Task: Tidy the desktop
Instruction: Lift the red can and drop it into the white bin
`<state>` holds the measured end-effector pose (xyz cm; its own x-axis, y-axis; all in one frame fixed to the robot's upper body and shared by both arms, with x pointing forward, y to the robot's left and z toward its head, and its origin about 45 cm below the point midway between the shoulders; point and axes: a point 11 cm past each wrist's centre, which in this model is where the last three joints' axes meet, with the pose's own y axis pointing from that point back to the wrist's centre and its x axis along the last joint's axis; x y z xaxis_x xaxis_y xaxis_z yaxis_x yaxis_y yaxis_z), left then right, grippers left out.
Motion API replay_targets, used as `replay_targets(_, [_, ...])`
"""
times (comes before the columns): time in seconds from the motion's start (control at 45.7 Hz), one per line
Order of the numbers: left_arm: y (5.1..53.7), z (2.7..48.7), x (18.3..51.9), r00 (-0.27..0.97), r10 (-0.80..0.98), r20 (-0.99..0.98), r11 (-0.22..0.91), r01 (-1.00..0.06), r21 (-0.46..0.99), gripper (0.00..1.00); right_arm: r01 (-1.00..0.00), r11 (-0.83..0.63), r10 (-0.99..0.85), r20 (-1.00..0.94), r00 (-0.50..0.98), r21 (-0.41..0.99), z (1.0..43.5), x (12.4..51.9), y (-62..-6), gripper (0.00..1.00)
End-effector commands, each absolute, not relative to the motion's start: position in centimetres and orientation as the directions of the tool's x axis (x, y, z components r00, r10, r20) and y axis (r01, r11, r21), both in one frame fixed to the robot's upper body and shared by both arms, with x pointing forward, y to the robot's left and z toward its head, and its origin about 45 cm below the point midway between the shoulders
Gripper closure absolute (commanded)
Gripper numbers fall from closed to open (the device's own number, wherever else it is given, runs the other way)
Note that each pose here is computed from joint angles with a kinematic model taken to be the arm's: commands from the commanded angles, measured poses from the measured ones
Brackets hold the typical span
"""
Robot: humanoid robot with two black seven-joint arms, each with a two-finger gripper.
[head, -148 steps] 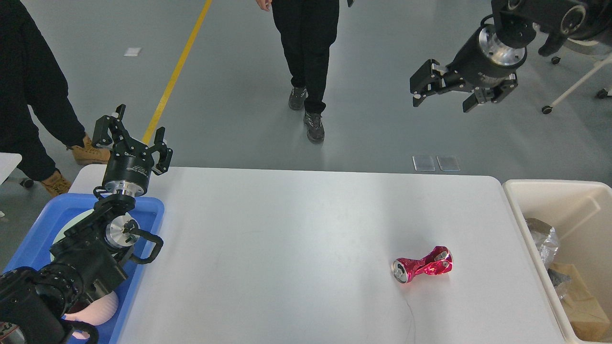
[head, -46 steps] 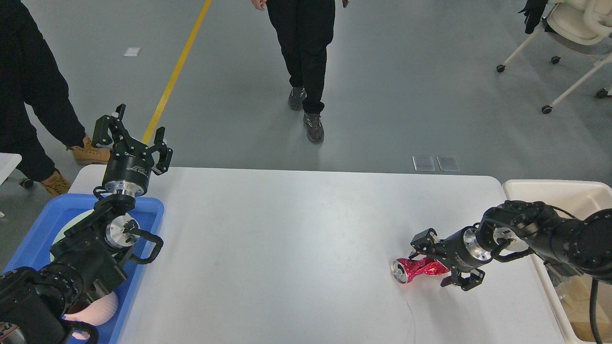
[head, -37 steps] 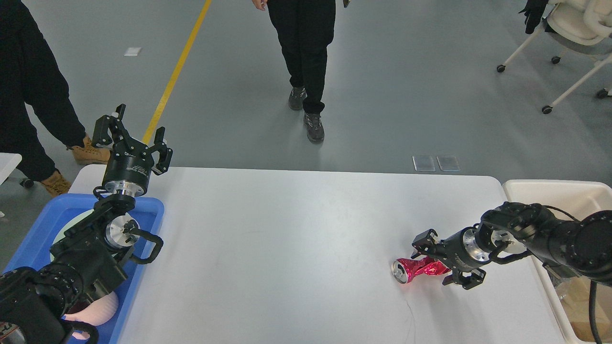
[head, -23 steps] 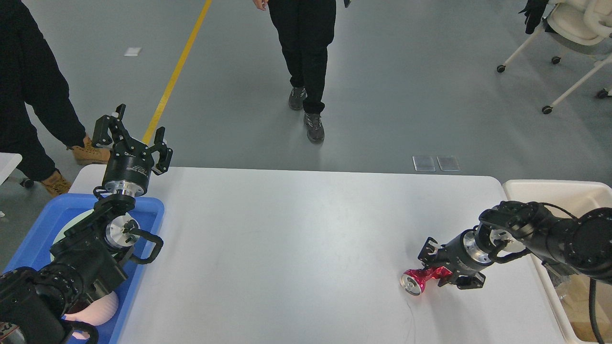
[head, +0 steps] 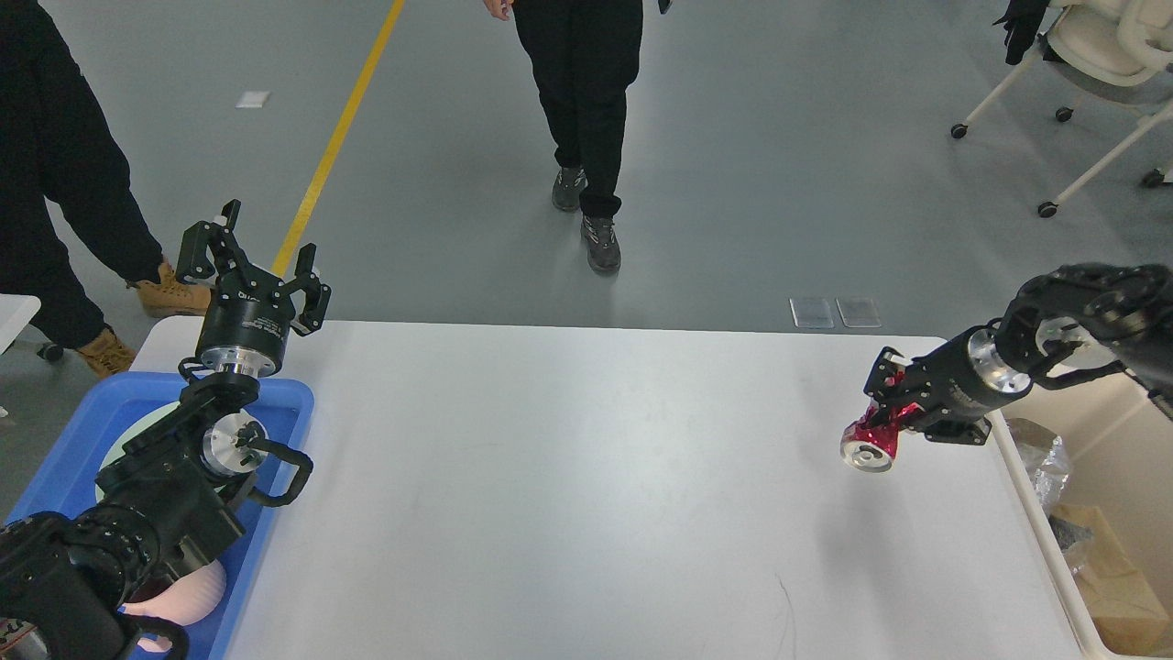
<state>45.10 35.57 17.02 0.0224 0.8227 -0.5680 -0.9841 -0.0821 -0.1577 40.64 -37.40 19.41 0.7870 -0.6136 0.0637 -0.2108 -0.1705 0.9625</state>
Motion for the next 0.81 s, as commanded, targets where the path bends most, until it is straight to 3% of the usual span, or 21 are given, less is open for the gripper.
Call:
replay_targets(0.0, [35.6,17.0,45.1,0.023,0.823,-0.568,-0.082,-0.984,-0.158,0.04,-0.26,-0.205,-0.59,0.093,0.802,0.943,26.1,42.4,-38.0,1.0])
replay_targets(0.197, [35.6,17.0,45.1,0.022,0.822,-0.569,-0.083,-0.984,-0.158,0.04,-0.374,-0.25,-0.534,0.195,0.823,0.893,37.2,44.2,-37.3,1.0])
replay_targets(0.372, [35.6,17.0,45.1,0.023,0.823,-0.568,-0.082,-0.984,-0.158,0.04,-0.487,-0.232,-0.495,0.329,0.804,0.842,44.0,45.1,-36.5,1.0])
replay_targets(0.634, [35.6,17.0,45.1,0.022,0.822,-0.569,-0.083,-0.984,-0.158,0.04,-0.512,-0.215,-0.474,0.369,0.799,0.832,45.6,45.2,-36.2,1.0])
replay_targets(0.787, [35.6,17.0,45.1,0.023,0.823,-0.568,-0.082,-0.984,-0.158,0.04,-0.503,-0.123,-0.485,0.39,0.782,0.856,44.3,44.9,-39.5,1.0])
